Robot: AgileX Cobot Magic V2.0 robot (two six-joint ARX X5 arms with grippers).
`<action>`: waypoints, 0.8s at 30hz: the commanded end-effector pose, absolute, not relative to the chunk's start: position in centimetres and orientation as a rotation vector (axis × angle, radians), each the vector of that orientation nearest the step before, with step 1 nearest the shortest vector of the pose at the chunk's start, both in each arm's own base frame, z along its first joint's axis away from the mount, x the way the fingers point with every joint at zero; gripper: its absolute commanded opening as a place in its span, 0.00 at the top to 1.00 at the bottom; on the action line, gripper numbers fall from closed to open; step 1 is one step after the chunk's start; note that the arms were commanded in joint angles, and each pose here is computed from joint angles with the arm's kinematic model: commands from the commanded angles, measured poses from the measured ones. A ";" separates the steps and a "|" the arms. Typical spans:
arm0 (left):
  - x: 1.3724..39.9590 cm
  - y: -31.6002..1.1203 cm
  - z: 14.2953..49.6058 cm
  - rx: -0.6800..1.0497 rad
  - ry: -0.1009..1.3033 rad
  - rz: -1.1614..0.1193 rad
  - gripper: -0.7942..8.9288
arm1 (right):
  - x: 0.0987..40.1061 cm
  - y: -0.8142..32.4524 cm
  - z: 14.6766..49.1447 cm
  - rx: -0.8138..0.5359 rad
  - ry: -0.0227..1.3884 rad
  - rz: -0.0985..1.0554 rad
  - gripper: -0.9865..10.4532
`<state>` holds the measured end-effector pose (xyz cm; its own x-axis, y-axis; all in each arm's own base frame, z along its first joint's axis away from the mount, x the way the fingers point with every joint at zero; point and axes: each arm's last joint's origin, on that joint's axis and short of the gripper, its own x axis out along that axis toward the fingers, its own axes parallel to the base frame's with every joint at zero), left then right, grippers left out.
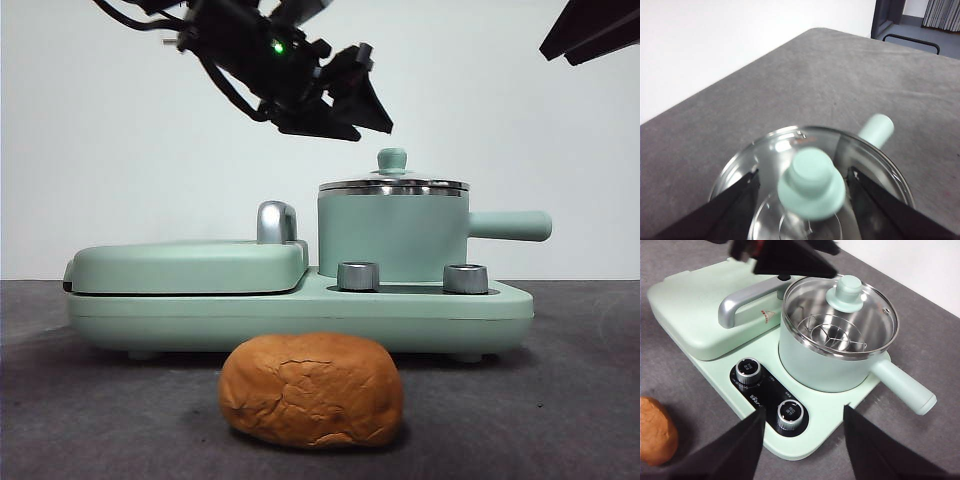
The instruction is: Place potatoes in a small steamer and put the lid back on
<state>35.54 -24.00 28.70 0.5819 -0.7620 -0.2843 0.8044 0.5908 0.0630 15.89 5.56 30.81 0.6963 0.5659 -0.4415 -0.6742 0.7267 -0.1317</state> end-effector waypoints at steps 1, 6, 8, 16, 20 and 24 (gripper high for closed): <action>36.5 -25.2 28.9 0.187 0.224 -0.933 0.62 | 16.0 5.7 31.3 -0.288 0.376 0.703 0.70; 37.2 -26.1 28.6 0.188 0.224 -0.942 0.62 | 16.1 5.7 31.3 -0.288 0.375 0.703 0.70; 37.3 -26.3 28.2 0.189 0.231 -0.947 0.62 | 16.1 5.7 31.3 -0.288 0.371 0.702 0.70; 37.3 -26.8 27.4 0.194 0.257 -0.959 0.63 | 16.1 5.7 31.4 -0.289 0.358 0.700 0.70; 37.4 -26.9 26.9 0.195 0.267 -0.960 0.63 | 16.1 5.7 31.4 -0.289 0.358 0.700 0.70; 37.6 -27.0 26.5 0.196 0.277 -0.960 0.63 | 16.1 5.7 31.4 -0.289 0.356 0.700 0.70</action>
<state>37.22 -26.26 26.75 0.5492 -0.7693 -0.3263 0.8218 0.5681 0.0438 15.97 5.58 30.97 0.7043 0.5678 -0.4261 -0.6715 0.7276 -0.1403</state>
